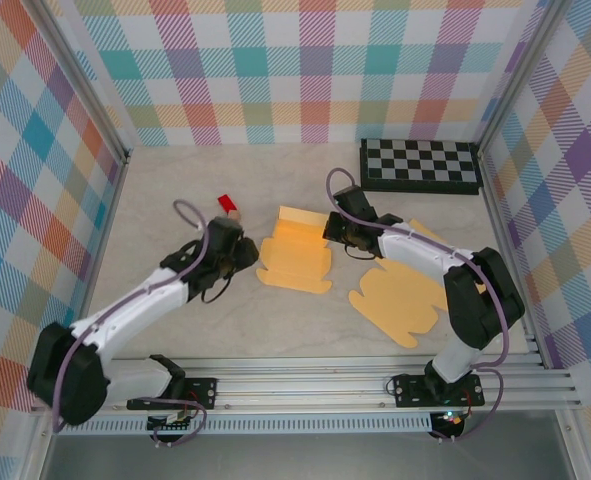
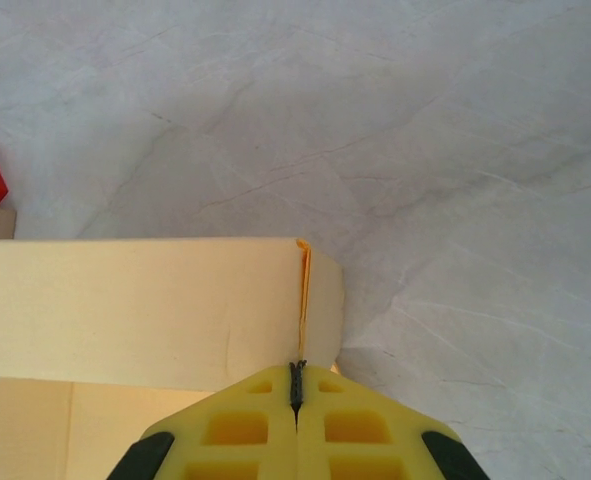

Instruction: Fold the paper box

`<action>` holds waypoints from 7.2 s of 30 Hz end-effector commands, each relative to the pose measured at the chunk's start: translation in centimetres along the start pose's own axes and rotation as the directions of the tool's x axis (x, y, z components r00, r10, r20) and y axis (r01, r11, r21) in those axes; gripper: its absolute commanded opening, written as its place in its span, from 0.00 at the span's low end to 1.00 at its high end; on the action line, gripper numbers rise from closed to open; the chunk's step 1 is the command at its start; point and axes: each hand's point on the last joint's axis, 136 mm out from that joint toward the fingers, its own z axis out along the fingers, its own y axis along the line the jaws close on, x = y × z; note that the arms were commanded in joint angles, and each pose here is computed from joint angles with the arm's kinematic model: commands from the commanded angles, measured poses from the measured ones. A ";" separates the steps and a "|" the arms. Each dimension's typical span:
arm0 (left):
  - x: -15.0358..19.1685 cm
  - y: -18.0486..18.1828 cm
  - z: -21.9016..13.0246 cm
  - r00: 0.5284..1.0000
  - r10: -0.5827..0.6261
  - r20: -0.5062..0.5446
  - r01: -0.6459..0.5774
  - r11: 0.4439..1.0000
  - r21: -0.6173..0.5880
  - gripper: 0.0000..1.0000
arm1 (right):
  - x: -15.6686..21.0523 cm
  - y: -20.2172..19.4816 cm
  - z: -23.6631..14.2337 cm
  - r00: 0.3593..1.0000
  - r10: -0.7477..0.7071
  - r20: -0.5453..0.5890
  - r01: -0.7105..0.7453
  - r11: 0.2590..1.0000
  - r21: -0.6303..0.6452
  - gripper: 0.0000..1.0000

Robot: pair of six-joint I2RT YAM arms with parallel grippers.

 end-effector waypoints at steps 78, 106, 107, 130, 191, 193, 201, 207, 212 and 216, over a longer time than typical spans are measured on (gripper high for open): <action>1.3 -7.5 -11.3 0.273 0.962 -0.003 -0.945 0.268 0.188 0.00 | 1.0 11.6 -17.3 0.015 -0.728 0.685 0.876 -0.322 -0.360 0.48; 0.8 -10.6 -9.7 0.222 0.974 0.047 -0.965 0.213 0.151 0.00 | 7.5 12.3 -14.2 0.083 -0.745 0.661 0.743 -0.396 -0.539 0.46; 0.8 -10.7 -9.7 0.222 0.974 0.053 -0.966 0.212 0.151 0.00 | 7.5 12.4 -14.2 0.088 -0.746 0.660 0.743 -0.392 -0.542 0.45; 0.2 -8.5 -10.0 0.114 0.993 0.013 -0.992 0.113 0.060 0.00 | 2.2 9.1 -19.2 0.055 -0.749 0.661 0.830 -0.333 -0.446 0.46; -6.4 -2.9 -13.9 0.839 0.483 0.252 -0.494 0.869 -0.022 0.70 | 3.5 10.2 -13.6 0.101 -0.688 0.718 0.912 -0.225 -0.344 0.00; -6.7 -2.3 -13.5 0.898 0.365 0.246 -0.382 0.924 0.022 0.85 | 3.5 10.0 -13.4 0.100 -0.669 0.736 0.929 -0.203 -0.311 0.00; -8.6 -3.2 -7.5 0.990 0.139 0.021 -0.139 0.990 -0.034 1.00 | 4.7 8.9 -12.1 0.088 -0.651 0.754 0.963 -0.137 -0.231 0.00; -8.4 -5.2 -3.5 0.993 0.081 -0.083 -0.084 0.996 -0.024 0.96 | 5.4 7.9 -10.5 0.063 -0.653 0.755 0.978 -0.111 -0.177 0.00; -7.0 -5.3 -1.1 0.989 0.021 -0.147 -0.025 0.999 -0.029 0.89 | 5.7 7.9 -9.3 0.092 -0.644 0.759 0.978 -0.085 -0.191 0.00; -4.7 -6.2 1.2 0.975 -0.008 -0.220 0.010 1.000 0.010 0.80 | 6.1 7.9 -8.7 0.100 -0.641 0.761 0.976 -0.086 -0.201 0.00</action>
